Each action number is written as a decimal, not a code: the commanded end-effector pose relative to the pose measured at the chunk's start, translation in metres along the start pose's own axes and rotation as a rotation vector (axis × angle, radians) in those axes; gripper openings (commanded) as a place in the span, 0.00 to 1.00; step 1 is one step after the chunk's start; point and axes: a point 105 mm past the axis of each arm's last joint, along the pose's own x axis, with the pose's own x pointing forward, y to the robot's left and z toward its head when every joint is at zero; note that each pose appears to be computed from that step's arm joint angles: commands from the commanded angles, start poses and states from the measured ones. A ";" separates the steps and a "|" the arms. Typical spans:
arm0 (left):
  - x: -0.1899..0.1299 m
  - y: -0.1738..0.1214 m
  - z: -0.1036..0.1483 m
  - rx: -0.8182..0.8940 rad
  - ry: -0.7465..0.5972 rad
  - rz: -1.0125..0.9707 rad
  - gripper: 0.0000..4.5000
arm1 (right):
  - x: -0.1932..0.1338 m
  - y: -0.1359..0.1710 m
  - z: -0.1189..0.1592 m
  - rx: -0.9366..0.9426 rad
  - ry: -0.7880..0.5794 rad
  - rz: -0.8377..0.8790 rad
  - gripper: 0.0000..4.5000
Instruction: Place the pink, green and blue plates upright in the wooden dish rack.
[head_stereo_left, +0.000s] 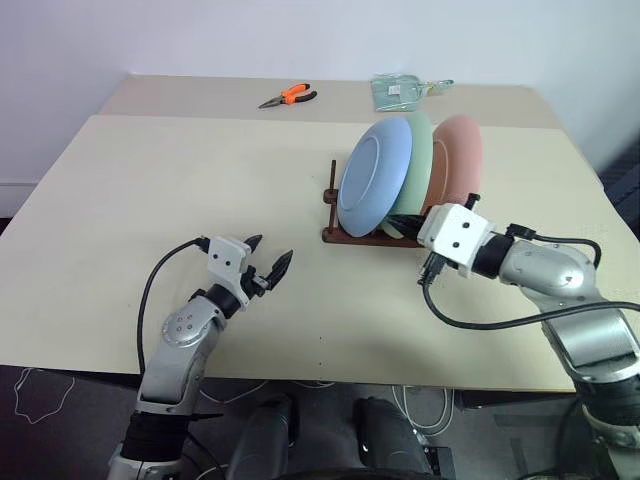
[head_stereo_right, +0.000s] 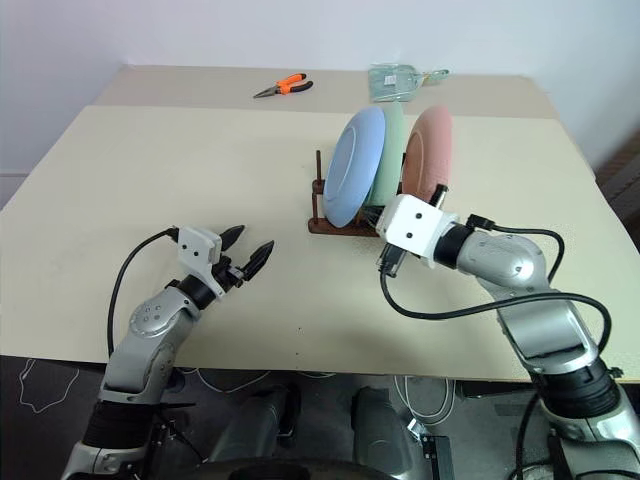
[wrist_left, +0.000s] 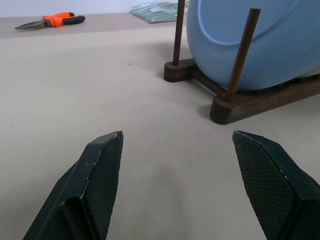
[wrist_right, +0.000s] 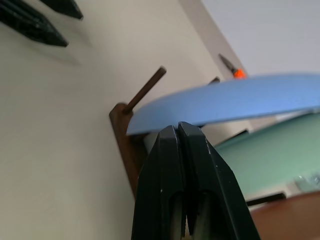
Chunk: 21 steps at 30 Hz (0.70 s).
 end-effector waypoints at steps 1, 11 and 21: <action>0.001 -0.001 0.011 0.024 -0.050 -0.001 0.80 | 0.007 -0.006 0.013 -0.057 -0.037 -0.032 0.01; 0.000 -0.002 0.010 0.021 -0.051 0.005 0.80 | 0.005 -0.006 0.019 -0.084 -0.043 0.000 0.01; 0.004 -0.006 0.009 0.021 -0.050 -0.021 0.80 | -0.007 -0.013 -0.002 -0.148 0.083 -0.020 0.01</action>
